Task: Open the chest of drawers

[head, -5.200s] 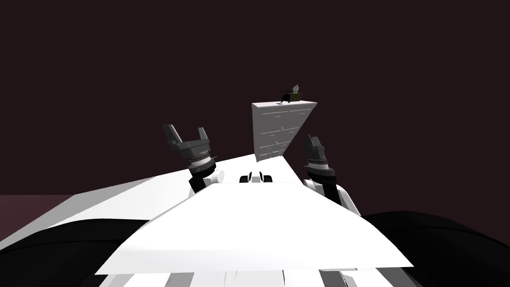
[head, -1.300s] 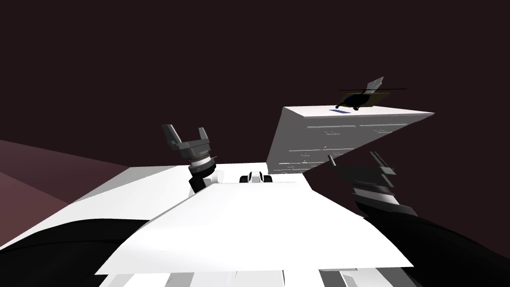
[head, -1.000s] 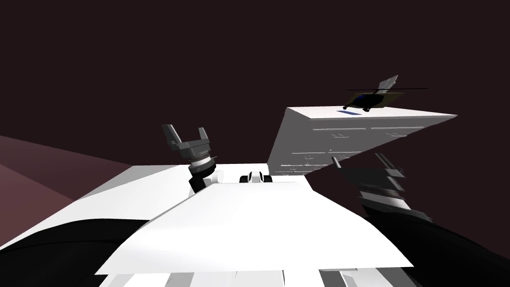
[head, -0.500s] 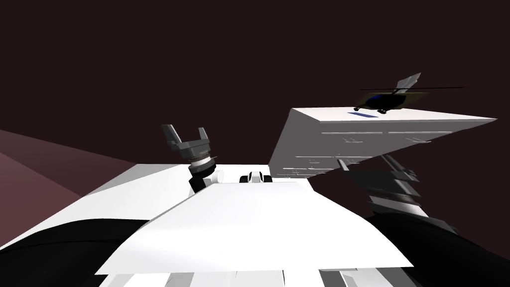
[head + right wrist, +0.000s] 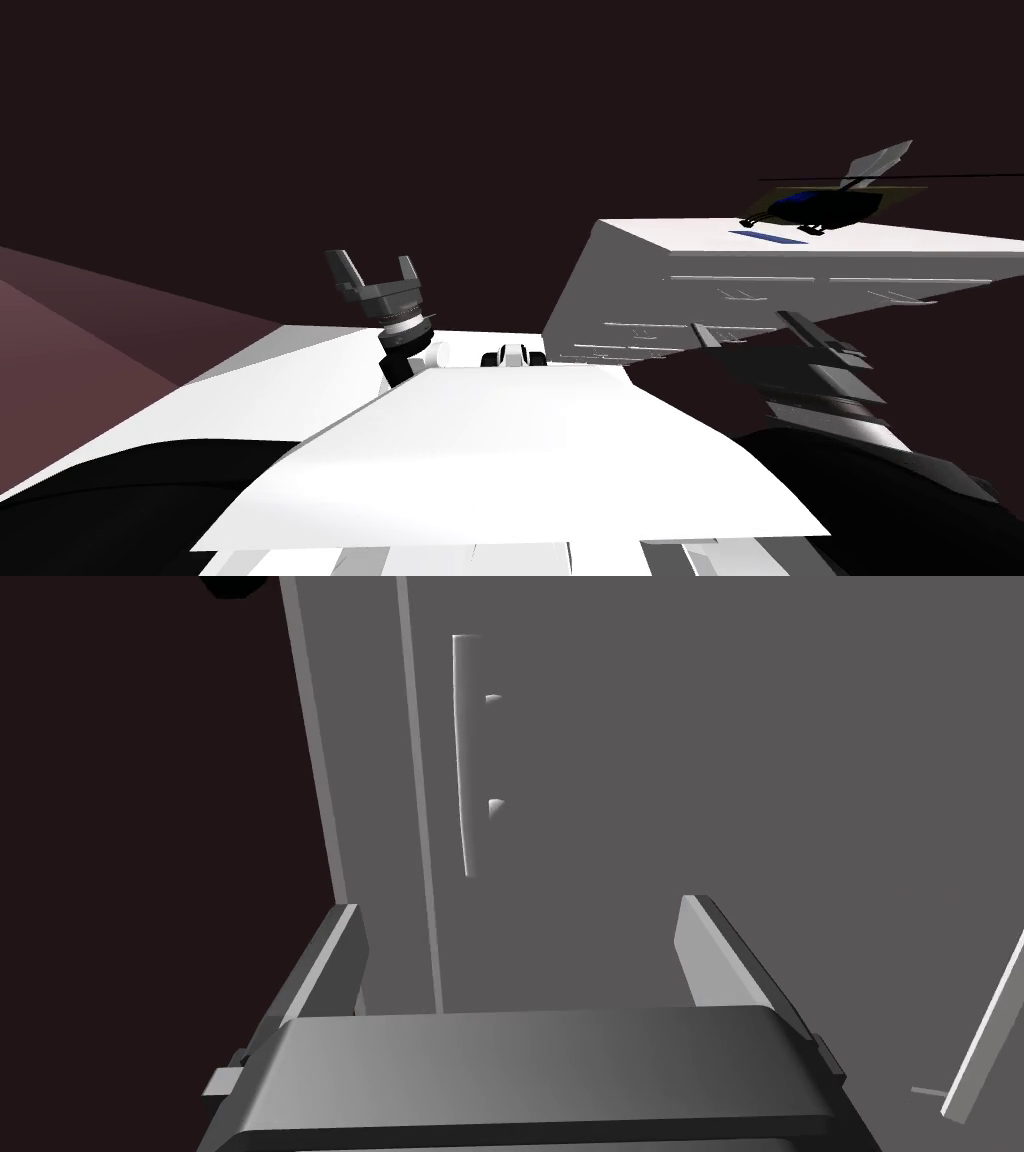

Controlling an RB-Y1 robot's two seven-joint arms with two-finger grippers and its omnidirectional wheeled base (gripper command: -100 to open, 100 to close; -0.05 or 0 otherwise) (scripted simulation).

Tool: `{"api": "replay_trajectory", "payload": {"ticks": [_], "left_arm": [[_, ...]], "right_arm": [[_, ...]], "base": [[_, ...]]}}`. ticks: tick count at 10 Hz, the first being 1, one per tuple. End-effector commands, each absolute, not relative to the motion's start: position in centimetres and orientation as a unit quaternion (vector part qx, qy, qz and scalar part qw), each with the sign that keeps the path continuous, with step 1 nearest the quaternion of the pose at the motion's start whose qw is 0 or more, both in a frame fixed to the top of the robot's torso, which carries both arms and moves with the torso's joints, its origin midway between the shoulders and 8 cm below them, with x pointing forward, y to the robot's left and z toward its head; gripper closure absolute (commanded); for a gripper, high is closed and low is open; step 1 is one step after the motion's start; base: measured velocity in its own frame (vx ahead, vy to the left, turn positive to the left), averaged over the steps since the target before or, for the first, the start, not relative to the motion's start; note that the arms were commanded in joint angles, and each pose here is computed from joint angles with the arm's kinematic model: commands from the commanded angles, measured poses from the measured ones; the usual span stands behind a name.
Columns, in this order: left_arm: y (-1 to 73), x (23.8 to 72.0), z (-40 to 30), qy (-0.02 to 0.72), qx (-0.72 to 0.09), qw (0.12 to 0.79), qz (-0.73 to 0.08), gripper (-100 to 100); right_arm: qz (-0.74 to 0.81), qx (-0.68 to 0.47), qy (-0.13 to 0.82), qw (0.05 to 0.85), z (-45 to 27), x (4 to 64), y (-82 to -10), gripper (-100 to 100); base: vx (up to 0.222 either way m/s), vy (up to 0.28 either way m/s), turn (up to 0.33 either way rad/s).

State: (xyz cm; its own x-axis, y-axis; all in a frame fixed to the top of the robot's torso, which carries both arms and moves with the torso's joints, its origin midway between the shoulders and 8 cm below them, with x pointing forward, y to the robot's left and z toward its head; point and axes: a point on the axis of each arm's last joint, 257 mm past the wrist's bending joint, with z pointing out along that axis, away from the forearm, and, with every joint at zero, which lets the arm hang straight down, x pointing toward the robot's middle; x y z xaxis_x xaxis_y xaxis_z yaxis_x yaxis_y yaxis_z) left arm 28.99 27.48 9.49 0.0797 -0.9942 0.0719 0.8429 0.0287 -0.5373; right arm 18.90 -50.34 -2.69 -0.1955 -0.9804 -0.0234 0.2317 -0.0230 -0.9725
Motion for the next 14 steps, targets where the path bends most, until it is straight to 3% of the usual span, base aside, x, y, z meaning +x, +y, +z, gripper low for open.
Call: {"api": "replay_trajectory", "payload": {"ticks": [1,3,12,14], "left_arm": [[27.5,29.0,9.5,0.165,-0.230,0.698,-0.658,0],[27.5,29.0,9.5,0.165,-0.230,0.698,-0.658,0],[27.5,29.0,9.5,0.165,-0.230,0.698,-0.658,0],[27.5,29.0,9.5,0.165,-0.229,0.698,-0.658,0]], "right_arm": [[-0.619,-0.417,0.468,0.474,-2.3,18.7,-50.7,-100],[-0.620,-0.420,0.466,0.471,-2.3,18.8,-50.7,-100],[-0.549,-0.437,0.451,0.552,-6.1,27.8,-48.3,-100],[-0.553,-0.430,0.438,0.564,-5.1,28.6,-47.9,-100]], "base": [[0.053,0.018,0.041],[0.035,0.013,0.018],[0.003,0.025,-0.205],[0.000,0.009,0.021]]}}
